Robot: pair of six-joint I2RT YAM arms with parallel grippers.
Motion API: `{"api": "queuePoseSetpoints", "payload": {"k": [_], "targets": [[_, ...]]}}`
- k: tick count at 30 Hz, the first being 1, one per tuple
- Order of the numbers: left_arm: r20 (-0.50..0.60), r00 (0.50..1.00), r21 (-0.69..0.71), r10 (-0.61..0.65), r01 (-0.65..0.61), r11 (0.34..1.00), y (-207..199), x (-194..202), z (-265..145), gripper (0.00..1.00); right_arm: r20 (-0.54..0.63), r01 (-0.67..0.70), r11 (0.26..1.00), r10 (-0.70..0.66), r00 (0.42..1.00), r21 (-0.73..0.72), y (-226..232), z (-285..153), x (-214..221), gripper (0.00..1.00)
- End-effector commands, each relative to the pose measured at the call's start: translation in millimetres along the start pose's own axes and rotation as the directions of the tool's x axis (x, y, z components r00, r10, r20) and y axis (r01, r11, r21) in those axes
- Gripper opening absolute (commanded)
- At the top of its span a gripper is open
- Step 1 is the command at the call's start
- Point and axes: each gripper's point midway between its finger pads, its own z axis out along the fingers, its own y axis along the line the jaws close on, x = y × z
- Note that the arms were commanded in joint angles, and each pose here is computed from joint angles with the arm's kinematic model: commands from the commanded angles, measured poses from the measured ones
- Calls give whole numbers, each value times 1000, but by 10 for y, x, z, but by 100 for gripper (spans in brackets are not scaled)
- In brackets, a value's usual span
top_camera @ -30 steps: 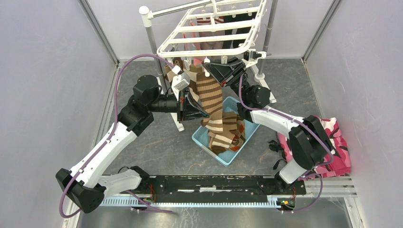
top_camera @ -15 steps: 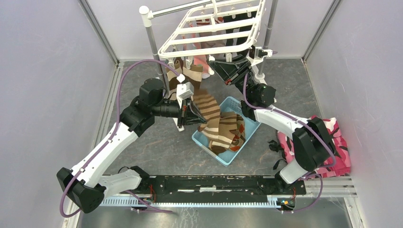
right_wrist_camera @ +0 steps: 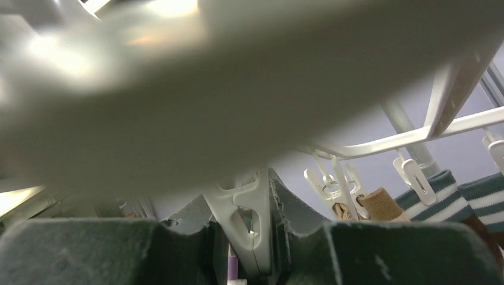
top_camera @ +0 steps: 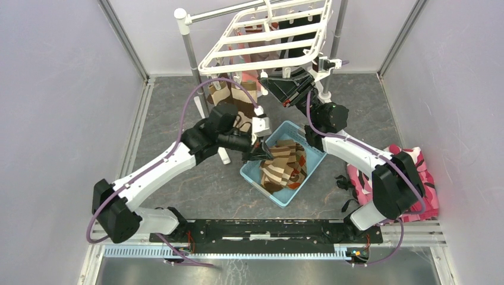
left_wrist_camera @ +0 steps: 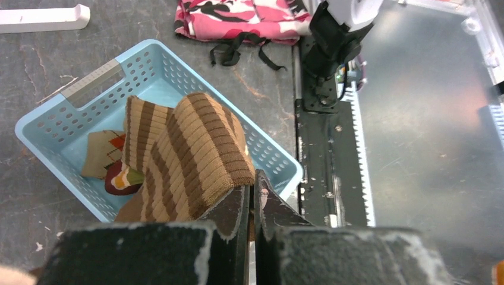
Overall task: Remove the socks clipped to the hanger
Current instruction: Place the sock in the bin.
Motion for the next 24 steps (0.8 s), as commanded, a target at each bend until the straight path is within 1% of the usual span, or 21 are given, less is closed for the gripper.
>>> {"api": "queuePoseSetpoints", "payload": {"k": [1,5,9,13,17,19,21,23,24], "targets": [[10,980,-77,198,-197,977,288,-154,223,2,-8,50,997,-51,999,-67,277,26,-74,12],[-31,963,-125,269,-270,955,505,-28,446,2,-20,56,996,-58,998,-70,311,35,-72,12],[-79,931,-112,355,-362,925,621,84,662,2,-45,79,996,-81,996,-48,311,29,-51,12],[-112,930,-89,350,-361,928,716,191,891,2,-62,104,994,-105,993,-21,294,-1,-38,12],[-167,924,-91,343,-361,928,845,354,1087,2,-61,94,995,-95,994,-19,311,-37,-27,12],[-215,912,-95,350,-376,922,922,477,1175,2,-62,89,996,-90,994,-22,334,-42,-25,12],[-288,886,-90,363,-402,911,989,664,1257,2,-63,85,996,-86,994,-22,337,-43,-29,12],[-349,869,-76,351,-400,913,1036,856,1325,2,-63,73,997,-75,995,-27,348,-36,-28,12],[-375,862,-72,340,-393,917,1050,947,1355,4,-65,68,997,-69,995,-30,345,-38,-23,12]]}}
